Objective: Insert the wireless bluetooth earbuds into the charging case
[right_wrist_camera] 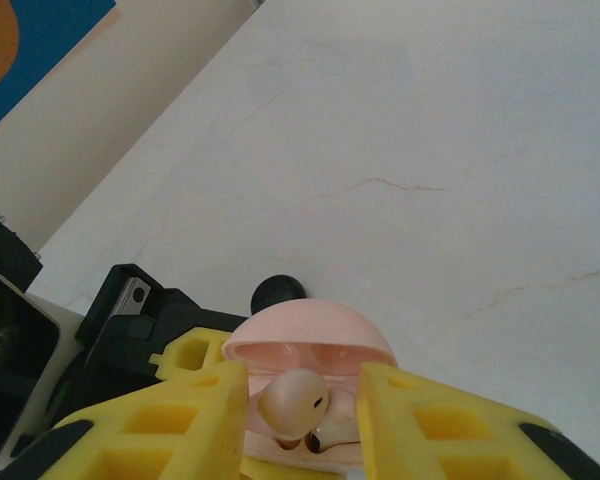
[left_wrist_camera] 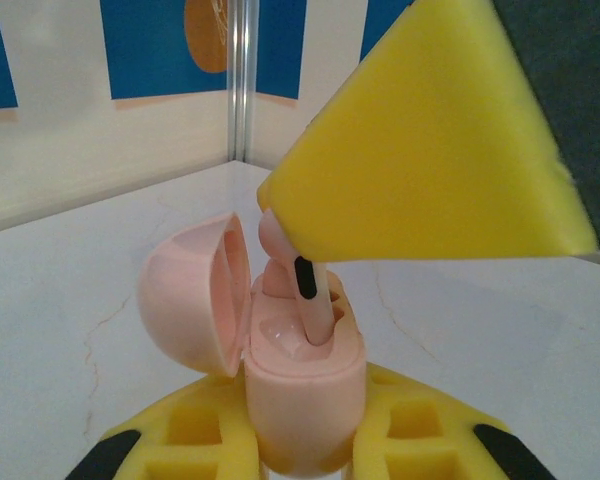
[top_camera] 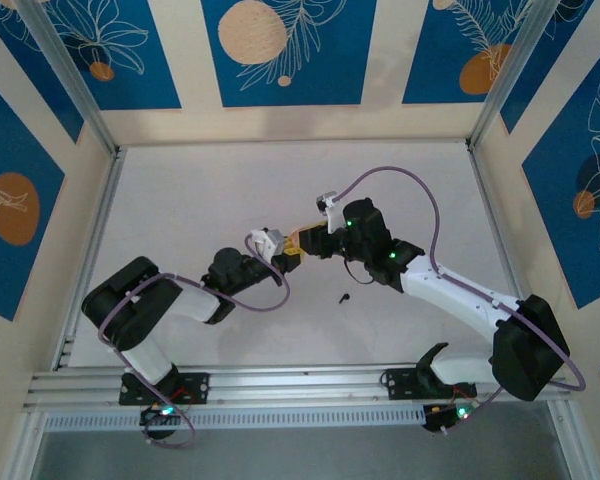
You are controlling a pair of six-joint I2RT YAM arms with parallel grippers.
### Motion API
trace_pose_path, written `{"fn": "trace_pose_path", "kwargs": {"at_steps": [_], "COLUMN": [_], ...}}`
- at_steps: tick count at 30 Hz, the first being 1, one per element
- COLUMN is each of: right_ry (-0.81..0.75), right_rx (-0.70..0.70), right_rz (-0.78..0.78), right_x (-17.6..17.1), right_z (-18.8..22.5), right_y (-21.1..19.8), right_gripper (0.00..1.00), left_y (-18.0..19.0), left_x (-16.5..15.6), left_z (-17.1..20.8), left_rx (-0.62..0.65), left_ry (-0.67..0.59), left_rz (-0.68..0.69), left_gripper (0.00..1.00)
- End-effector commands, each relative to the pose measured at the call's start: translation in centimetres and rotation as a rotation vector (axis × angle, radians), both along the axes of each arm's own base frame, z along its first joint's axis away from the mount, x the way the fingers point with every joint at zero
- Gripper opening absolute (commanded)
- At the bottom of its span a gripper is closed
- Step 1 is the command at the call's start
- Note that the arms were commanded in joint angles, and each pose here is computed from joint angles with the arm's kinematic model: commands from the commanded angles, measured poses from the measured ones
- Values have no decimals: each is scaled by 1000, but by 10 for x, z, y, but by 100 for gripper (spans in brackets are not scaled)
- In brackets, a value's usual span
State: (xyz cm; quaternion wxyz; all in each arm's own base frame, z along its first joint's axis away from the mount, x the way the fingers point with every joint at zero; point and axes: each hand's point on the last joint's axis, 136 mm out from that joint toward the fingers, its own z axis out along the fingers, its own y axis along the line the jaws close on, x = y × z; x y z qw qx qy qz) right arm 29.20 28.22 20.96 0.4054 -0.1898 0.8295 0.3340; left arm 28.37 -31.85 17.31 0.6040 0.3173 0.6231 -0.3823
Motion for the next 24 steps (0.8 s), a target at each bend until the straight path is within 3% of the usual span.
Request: {"fn": "trace_pose_path", "kwargs": {"at_steps": [1, 24], "right_ry": [30, -42], "right_rx": [-35, 53], "right_rz": [17, 53], "right_x": [-11, -23], "right_z": [-12, 35], "right_y": [-4, -7], "right_gripper": [36, 47], "left_y": [-1, -1], "left_x": [-5, -7], "left_z": [38, 30], "left_rx": [-80, -22], "left_ry": [-103, -137], "left_rz": [-14, -18], "left_gripper": [6, 5]}}
